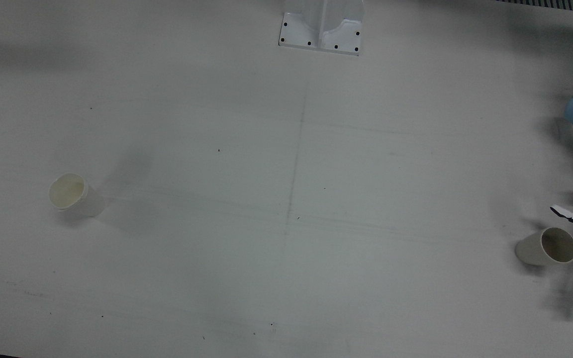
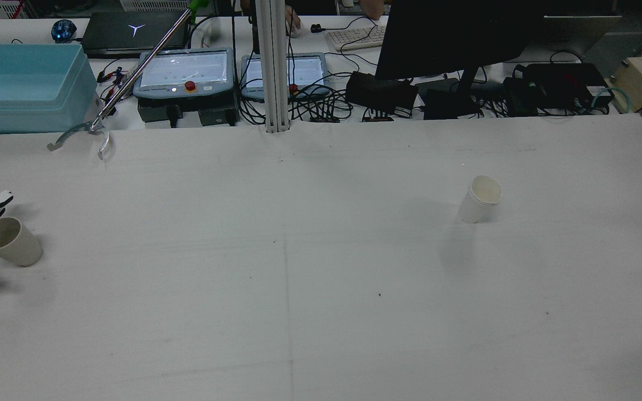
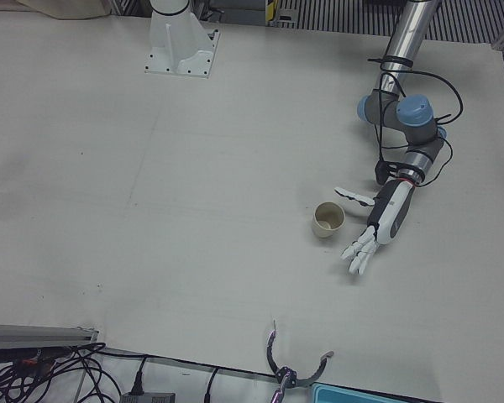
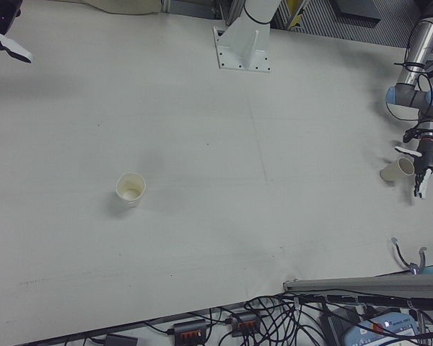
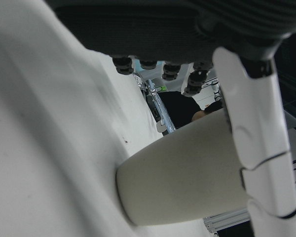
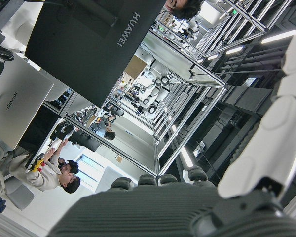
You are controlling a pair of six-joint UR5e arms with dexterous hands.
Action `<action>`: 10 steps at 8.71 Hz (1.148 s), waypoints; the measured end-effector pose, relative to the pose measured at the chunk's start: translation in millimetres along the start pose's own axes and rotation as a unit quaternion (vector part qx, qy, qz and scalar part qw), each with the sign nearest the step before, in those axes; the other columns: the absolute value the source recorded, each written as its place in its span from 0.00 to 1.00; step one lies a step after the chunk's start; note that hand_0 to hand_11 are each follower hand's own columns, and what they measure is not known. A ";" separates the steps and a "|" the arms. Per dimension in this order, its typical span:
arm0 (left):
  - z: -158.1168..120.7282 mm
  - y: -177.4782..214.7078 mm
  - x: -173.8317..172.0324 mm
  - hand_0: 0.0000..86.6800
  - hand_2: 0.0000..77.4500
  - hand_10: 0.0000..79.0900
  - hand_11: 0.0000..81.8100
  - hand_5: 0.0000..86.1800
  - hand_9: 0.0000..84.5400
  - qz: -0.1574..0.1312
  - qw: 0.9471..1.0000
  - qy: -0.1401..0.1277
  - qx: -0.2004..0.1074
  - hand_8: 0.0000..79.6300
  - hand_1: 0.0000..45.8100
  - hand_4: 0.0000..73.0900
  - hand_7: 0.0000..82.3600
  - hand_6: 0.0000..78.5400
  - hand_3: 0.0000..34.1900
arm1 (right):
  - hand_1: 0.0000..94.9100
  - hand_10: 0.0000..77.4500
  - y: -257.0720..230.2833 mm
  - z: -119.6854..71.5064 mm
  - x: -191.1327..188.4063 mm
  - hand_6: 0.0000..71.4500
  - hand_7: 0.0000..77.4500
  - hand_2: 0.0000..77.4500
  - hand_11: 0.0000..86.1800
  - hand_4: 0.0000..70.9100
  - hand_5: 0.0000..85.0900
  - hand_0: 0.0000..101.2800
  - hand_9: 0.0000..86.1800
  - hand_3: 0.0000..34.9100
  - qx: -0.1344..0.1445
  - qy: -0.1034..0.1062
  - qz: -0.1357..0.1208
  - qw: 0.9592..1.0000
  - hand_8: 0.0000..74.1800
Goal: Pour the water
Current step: 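Close the left hand fingers around the beige paper cup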
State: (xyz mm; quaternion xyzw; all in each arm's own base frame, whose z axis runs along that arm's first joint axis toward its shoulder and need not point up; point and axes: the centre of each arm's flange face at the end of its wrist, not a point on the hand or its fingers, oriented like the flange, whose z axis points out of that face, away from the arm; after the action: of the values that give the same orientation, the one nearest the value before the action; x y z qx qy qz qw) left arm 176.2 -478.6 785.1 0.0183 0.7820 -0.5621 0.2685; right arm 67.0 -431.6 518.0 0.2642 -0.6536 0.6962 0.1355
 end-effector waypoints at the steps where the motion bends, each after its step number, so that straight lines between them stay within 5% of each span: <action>1: 2.8 3.1 0.2 0.63 0.02 0.03 0.07 0.04 0.02 -0.001 1.000 -0.003 -0.002 0.00 0.32 0.25 0.09 0.03 0.00 | 0.11 0.01 0.0 0.0 0.1 0.01 0.01 0.18 0.01 0.05 0.01 0.41 0.01 0.00 0.000 0.000 0.000 1.000 0.01; 10: 18.5 20.8 5.0 0.68 0.02 0.03 0.07 0.07 0.02 -0.002 1.000 -0.005 -0.002 0.00 0.38 0.25 0.07 0.06 0.00 | 0.10 0.01 -0.2 0.1 0.3 0.01 0.01 0.18 0.01 0.05 0.01 0.40 0.01 0.00 0.000 0.000 0.002 1.000 0.01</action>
State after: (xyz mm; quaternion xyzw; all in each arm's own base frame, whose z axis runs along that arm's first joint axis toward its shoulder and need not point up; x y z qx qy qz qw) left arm 186.2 -488.8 760.7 0.0136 0.7817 -0.5613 0.2714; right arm 66.8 -431.7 518.4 0.2630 -0.6539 0.6965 0.1345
